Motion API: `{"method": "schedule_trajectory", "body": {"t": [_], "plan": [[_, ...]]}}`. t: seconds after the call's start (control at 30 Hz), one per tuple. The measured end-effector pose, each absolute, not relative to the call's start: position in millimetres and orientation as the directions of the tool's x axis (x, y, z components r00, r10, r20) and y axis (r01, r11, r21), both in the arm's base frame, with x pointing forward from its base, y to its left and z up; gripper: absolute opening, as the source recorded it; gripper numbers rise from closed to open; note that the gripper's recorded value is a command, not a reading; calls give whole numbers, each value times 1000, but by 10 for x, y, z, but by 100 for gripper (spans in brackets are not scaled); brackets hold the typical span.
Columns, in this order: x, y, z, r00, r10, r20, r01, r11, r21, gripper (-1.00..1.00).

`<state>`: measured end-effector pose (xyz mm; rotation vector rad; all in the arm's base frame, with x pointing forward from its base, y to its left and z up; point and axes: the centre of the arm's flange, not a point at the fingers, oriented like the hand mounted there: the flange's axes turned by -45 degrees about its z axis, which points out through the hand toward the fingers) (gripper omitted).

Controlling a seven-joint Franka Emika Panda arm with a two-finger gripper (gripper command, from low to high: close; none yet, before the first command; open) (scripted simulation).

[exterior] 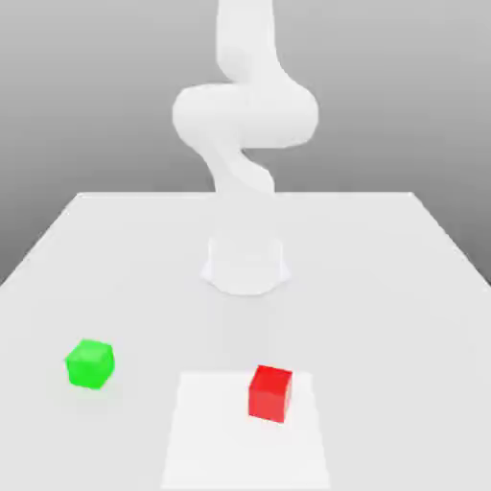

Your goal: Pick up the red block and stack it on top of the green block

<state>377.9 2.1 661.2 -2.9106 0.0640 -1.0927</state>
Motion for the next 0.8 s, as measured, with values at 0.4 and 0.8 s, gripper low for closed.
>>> {"method": "schedule_trajectory", "body": {"t": [0.4,0.8], "plan": [[4322,278,3618,946,-215,244,-198,-976,-94,0],[3731,352,1622,953,-302,1,-302,-953,0,0]]}}
